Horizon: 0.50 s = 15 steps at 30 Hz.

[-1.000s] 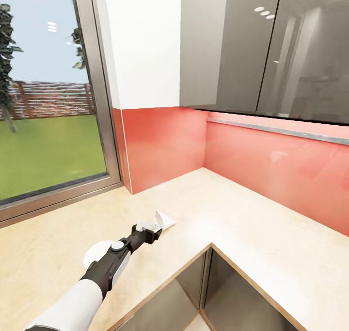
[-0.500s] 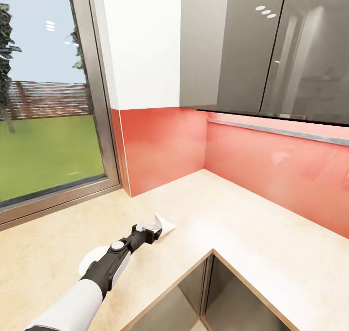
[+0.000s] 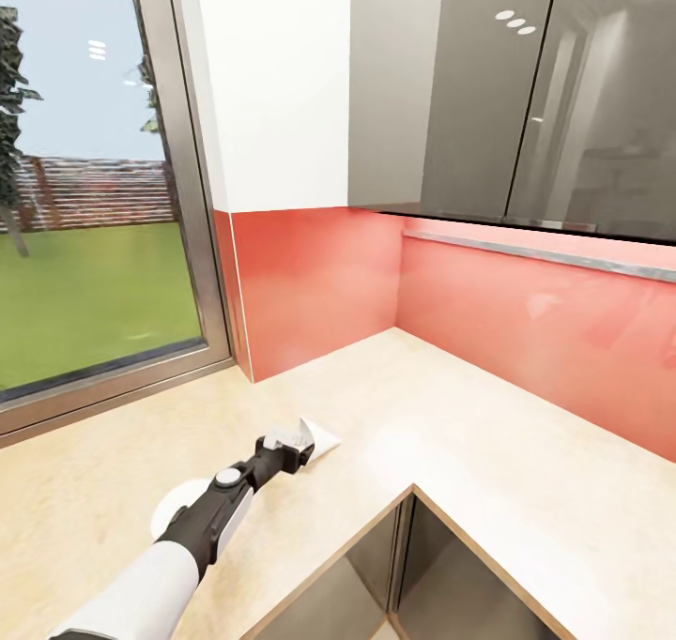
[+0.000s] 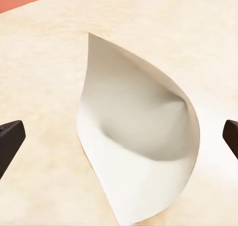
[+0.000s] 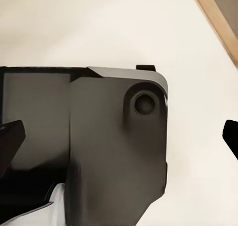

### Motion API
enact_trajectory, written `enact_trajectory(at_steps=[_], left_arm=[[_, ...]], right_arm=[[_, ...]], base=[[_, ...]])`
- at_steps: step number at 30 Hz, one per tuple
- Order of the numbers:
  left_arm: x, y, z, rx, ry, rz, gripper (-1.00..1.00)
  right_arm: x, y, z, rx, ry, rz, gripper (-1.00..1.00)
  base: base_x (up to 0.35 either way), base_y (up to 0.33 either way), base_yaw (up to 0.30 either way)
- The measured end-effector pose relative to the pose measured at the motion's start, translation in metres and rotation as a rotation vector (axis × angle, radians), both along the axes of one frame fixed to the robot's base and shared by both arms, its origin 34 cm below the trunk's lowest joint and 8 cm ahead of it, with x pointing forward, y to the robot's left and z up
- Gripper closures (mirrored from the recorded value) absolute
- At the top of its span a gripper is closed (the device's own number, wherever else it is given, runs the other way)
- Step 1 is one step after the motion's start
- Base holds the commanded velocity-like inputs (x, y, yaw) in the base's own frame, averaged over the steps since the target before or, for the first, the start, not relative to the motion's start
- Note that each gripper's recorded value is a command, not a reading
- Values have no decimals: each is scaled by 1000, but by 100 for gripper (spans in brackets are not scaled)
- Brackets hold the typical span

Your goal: Set up a coffee station on the kitchen countertop: keep the coffee maker on the countertop, move the bottle of coffee from the kitchen shelf to the counter next to the coffee maker, place a paper coffee filter on top of the coffee maker, put the saucer next to the coffee maker with the coffee cup on the saucer, and place the electric kettle next to the coffee maker.

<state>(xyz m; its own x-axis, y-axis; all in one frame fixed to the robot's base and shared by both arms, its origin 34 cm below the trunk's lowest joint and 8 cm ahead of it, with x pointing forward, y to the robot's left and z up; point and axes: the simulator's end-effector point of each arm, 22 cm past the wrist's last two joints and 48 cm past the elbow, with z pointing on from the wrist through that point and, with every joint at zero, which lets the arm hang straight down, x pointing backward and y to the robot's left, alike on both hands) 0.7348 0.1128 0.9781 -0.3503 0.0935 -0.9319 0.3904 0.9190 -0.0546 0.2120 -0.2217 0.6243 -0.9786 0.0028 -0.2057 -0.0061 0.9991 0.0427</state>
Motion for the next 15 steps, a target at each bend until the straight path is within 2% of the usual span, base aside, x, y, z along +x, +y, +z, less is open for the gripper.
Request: enact_trajectory(at_steps=[5, 15], left_arm=[[-1, -1, -1, 0, 3, -1, -100], [-1, -1, -1, -1, 3, -1, -100]], right_arm=[[0, -1, 0, -1, 0, -1, -100], [1, 0, 0, 1, -2, -2, -100]], base=[[0, 0, -32], [0, 0, -232]])
